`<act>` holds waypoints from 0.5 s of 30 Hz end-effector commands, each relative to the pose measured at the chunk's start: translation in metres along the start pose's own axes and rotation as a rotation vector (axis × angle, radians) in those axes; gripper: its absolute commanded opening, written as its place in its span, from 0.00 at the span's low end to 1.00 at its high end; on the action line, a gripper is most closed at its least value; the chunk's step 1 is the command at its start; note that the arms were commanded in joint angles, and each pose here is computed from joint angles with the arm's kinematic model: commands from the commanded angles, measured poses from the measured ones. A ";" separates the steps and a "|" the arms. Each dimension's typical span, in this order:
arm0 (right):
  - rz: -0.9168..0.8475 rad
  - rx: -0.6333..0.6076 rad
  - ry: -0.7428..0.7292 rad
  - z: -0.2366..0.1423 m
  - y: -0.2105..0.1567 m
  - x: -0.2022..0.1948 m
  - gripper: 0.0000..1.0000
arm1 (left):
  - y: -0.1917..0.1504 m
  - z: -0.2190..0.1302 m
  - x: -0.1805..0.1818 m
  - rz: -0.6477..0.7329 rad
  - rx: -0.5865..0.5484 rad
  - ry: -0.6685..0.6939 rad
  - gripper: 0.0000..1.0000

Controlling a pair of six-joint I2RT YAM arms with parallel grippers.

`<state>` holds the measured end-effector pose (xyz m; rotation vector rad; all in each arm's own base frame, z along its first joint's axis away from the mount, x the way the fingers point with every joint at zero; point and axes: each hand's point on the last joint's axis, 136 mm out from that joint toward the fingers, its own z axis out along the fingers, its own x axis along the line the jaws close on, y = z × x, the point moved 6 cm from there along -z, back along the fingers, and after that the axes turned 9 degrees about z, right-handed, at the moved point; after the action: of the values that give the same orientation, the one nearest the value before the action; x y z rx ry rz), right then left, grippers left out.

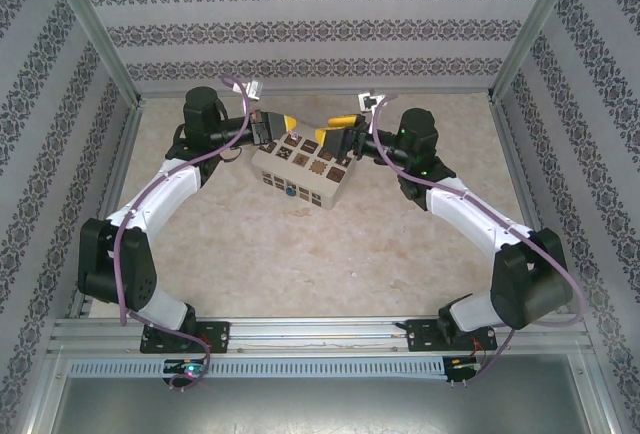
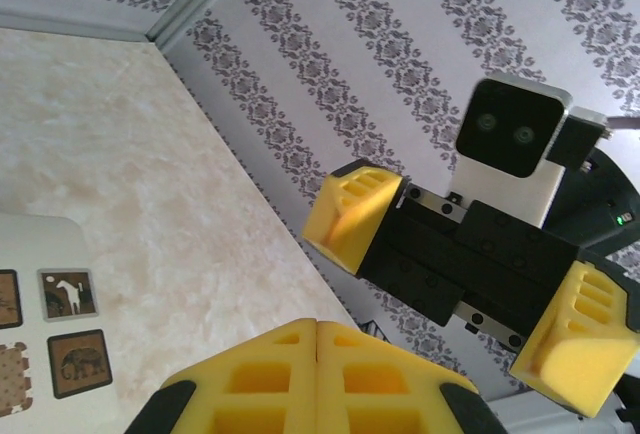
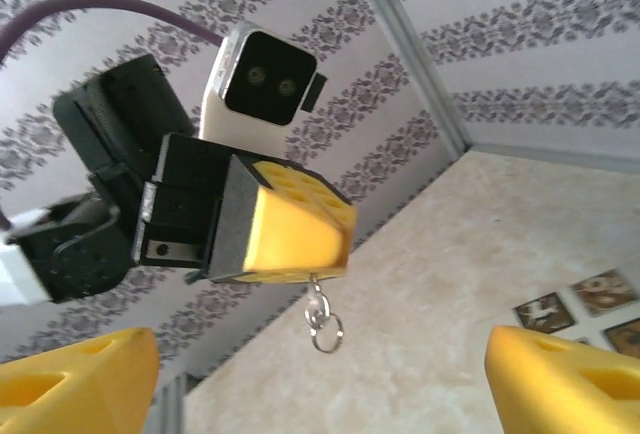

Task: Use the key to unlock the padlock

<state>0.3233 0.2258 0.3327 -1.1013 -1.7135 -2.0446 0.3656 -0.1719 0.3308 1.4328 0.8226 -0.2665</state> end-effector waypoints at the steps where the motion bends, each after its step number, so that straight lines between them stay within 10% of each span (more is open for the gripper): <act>1: 0.045 0.037 0.090 0.007 -0.004 0.010 0.81 | 0.016 -0.003 -0.018 0.129 -0.018 -0.081 0.00; 15: 0.109 0.120 0.147 0.045 -0.012 0.010 0.54 | 0.014 -0.004 -0.019 0.153 -0.015 -0.086 0.00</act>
<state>0.3280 0.2661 0.3139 -1.0530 -1.6470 -1.8489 0.3613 -0.1737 0.3362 1.4489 0.7428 -0.2648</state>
